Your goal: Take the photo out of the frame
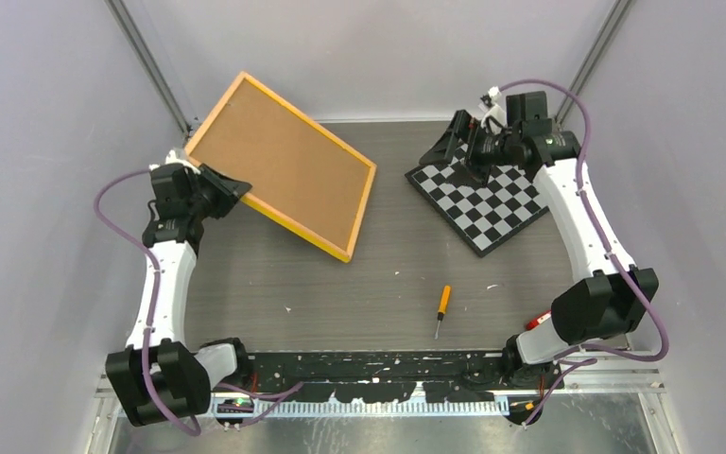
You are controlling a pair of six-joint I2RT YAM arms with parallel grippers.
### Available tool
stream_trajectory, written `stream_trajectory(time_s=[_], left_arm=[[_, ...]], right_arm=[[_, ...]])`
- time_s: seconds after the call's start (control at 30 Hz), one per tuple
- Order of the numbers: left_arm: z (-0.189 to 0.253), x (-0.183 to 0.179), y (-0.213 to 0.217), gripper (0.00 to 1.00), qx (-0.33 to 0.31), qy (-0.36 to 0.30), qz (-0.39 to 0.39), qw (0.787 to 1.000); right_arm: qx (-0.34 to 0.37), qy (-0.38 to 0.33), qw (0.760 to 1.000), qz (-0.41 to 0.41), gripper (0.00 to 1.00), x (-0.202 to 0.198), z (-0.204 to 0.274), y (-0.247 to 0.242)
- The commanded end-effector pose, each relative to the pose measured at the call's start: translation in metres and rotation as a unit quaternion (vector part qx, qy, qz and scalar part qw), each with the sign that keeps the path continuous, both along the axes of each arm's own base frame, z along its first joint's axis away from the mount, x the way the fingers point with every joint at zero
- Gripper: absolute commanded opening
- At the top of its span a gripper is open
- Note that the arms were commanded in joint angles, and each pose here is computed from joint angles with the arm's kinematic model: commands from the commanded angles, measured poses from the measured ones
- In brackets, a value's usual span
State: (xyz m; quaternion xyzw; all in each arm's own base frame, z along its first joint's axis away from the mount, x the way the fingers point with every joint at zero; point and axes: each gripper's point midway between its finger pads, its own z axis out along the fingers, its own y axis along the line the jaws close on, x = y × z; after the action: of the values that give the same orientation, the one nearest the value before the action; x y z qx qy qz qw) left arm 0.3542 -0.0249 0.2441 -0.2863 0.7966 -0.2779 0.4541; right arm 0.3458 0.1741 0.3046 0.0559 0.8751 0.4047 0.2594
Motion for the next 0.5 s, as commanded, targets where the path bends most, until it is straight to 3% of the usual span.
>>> stream_trajectory(time_s=[0.0,0.27,0.47], left_arm=[[-0.065,-0.030,-0.017,0.00,-0.053,0.101,-0.036,0.993],[-0.104,-0.046,-0.012,0.00,-0.066,0.145,-0.005,0.987],[-0.133,-0.057,-0.007,0.00,-0.098,0.191,0.026,0.976]], right_arm=[[0.042,0.014,0.999,-0.009,1.00,-0.002,-0.021,0.008],[0.027,0.124,0.992,-0.013,0.99,-0.012,-0.125,0.021],[0.011,0.168,0.986,0.006,0.97,-0.027,-0.170,0.040]])
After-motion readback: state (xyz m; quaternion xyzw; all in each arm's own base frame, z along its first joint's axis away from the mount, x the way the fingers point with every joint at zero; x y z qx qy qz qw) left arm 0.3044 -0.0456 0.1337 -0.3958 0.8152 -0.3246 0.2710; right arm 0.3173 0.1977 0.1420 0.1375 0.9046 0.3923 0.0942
